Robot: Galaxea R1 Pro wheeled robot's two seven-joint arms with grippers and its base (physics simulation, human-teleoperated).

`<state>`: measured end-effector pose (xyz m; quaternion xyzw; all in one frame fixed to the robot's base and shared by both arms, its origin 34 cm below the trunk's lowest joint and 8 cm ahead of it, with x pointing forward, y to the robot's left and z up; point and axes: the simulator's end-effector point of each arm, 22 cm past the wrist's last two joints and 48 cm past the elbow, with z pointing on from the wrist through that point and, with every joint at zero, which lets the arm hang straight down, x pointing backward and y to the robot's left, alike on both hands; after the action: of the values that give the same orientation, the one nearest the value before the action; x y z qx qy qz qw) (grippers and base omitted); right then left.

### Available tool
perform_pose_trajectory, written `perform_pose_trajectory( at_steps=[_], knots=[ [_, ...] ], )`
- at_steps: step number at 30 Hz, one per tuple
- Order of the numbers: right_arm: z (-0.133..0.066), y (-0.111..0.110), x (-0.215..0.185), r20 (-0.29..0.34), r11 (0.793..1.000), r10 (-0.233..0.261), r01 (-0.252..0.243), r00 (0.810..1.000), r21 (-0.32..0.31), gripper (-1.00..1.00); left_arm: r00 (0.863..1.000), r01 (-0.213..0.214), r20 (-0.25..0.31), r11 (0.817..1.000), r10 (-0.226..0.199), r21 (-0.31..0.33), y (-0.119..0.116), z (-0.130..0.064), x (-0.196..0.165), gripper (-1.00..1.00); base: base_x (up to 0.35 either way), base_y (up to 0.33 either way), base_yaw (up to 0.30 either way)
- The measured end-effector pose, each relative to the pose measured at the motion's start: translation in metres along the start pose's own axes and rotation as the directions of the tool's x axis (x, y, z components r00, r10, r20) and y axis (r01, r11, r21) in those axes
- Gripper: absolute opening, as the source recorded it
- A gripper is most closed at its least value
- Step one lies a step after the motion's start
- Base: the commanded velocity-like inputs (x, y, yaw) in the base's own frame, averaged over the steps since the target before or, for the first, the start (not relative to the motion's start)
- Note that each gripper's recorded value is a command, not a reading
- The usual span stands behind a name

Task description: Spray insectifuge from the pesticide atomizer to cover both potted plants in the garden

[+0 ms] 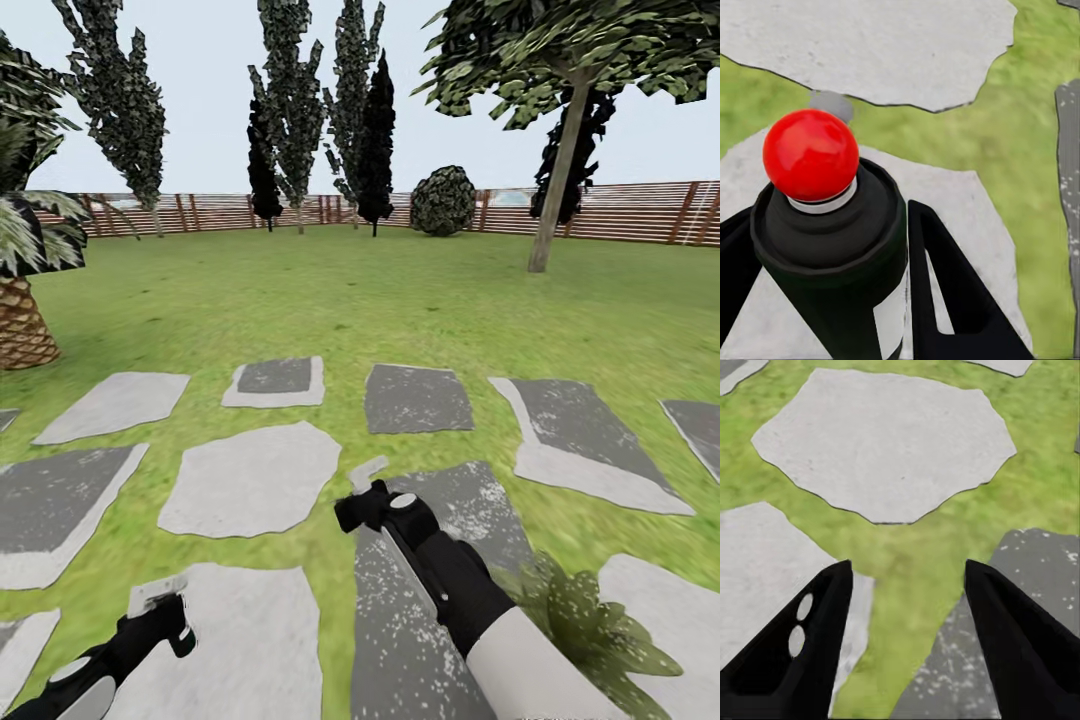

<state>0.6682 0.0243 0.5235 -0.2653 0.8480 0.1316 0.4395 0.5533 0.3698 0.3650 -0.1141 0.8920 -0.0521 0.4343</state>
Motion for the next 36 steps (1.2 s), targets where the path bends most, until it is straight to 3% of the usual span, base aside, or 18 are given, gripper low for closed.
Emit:
perform_pose_trajectory(
  at_steps=[4, 10, 12, 13, 16, 19, 23, 32, 36],
  knots=[
    [-0.011, 0.004, -0.023, 0.035, 1.0, -0.005, 0.005, 0.999, -0.004, 1.0, 1.0, 0.005, -0.001, 1.0, -0.005, -0.004, 0.003, -0.002, 0.002, -1.0, 0.078, 0.299, 0.043],
    [-0.01, 0.005, -0.004, -0.05, 1.0, 0.007, -0.007, 0.999, -0.003, 1.0, 1.0, 0.003, -0.006, 1.0, -0.003, -0.008, 0.005, -0.005, 0.01, -1.0, 0.032, 0.184, 0.247],
    [-0.008, 0.004, 0.001, -0.062, 1.0, 0.006, -0.006, 0.998, 0.001, 1.0, 0.997, 0.015, 0.075, 1.0, -0.014, -0.011, 0.001, -0.019, -0.003, -1.0, 0.0, 0.005, 0.269],
    [-0.008, 0.004, 0.004, -0.067, 1.0, 0.006, -0.006, 0.998, 0.002, 1.0, 0.994, 0.03, 0.105, 0.999, -0.027, -0.025, 0.001, -0.027, -0.007, -1.0, 0.0, 0.002, 0.269],
    [-0.006, -0.002, 0.007, -0.074, 1.0, 0.006, -0.004, 0.997, 0.027, 1.0, 0.987, 0.083, 0.151, 0.986, -0.06, -0.147, 0.011, -0.05, -0.014, -1.0, 0.0, 0.001, 0.27],
    [-0.007, -0.009, 0.006, -0.072, 0.998, 0.003, 0.001, 0.997, 0.063, 1.0, 0.988, 0.088, 0.142, 0.981, -0.064, -0.172, 0.01, -0.055, -0.012, -1.0, 0.0, 0.0, 0.27],
    [-0.007, -0.009, 0.005, -0.07, 0.998, 0.0, 0.005, 0.998, 0.066, 1.0, 0.99, 0.092, 0.125, 0.976, -0.068, -0.198, 0.019, -0.055, -0.013, -1.0, 0.0, 0.0, 0.27],
    [-0.01, -0.012, 0.0, -0.062, 0.997, 0.004, 0.0, 0.998, 0.072, 1.0, 0.994, 0.081, 0.09, 0.984, -0.067, -0.159, -0.008, -0.049, 0.001, -1.0, 0.0, 0.0, 0.27],
    [-0.01, -0.014, 0.005, -0.081, 0.997, 0.007, -0.001, 0.997, 0.075, 1.0, 0.995, 0.076, 0.065, 0.996, -0.073, -0.049, -0.03, -0.047, 0.014, -1.0, 0.0, 0.0, 0.27]
  ],
)
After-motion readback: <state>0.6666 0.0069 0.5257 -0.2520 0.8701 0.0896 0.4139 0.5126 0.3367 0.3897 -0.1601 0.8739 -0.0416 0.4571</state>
